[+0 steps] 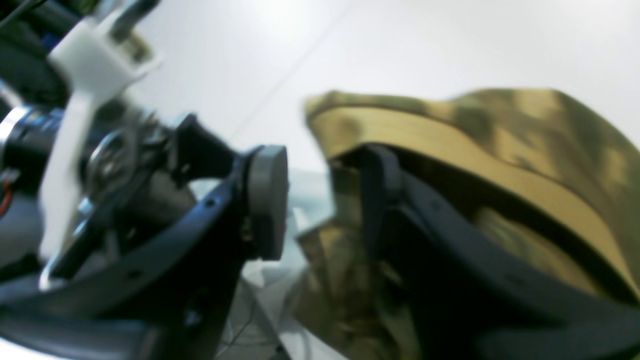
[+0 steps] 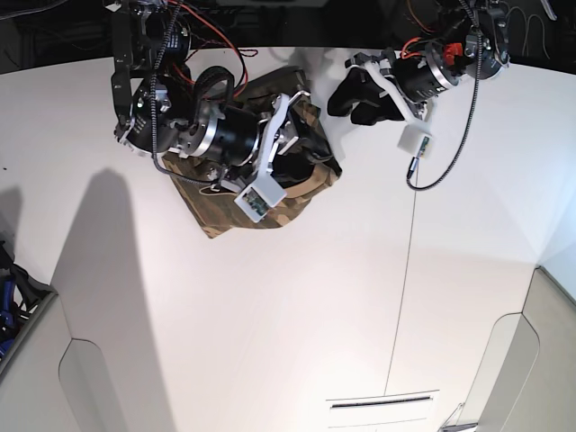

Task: Fold the T-shirt properly
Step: 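Lift the right-held end and fold it over onto the left-held fold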

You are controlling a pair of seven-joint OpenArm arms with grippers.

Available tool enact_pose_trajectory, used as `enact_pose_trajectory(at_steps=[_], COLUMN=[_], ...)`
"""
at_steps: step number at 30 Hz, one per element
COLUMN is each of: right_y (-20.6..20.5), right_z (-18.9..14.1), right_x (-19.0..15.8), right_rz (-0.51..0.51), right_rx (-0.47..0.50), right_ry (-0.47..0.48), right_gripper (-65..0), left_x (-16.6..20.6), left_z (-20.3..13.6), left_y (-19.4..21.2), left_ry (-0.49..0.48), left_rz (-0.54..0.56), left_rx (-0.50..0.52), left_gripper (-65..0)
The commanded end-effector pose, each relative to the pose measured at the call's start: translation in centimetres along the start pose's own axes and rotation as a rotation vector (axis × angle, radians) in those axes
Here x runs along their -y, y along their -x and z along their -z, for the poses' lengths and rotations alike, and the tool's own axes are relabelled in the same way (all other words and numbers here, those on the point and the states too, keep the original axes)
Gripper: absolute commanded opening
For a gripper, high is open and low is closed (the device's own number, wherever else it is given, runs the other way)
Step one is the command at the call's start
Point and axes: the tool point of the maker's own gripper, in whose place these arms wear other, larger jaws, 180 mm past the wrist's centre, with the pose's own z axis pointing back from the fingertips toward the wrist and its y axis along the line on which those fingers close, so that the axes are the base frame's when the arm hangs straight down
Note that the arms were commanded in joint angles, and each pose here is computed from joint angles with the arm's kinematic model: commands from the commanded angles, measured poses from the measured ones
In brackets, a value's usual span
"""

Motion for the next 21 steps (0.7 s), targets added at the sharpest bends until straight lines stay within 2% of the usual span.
enact_pose_trajectory(at_steps=[1,5,13,16,21], right_y=[-1.5,-1.9,-2.1,-2.5,-3.6], right_z=[0.0,0.9,2.2,2.3,2.4], right_x=[-1.4,-4.7,-10.0,-10.4,-8.8], right_rz=[-0.017,-0.051,-0.114,-0.116,-0.147], right_rx=[0.057,0.057,0.045,0.054,0.065], right_ry=[-0.05,-0.157,-0.294,-0.3,-0.24], right_gripper=[-41.0,-41.0,-41.0,-41.0,-41.0], left_x=[0.3,-0.2,0.1,-0.2,-1.2], left_z=[-0.5,-1.4,-1.7,-1.9,-3.0], left_y=[-1.1,-1.7,-1.7,-1.7,-1.9], left_ry=[0.016,0.024,0.047,0.04,0.024], left_rz=[0.01,-0.002,-0.005,0.008,0.029], left_rx=[0.042,0.072,0.077,0.065,0.058], left_gripper=[-30.4,-30.4,-30.4,-30.4,-30.4])
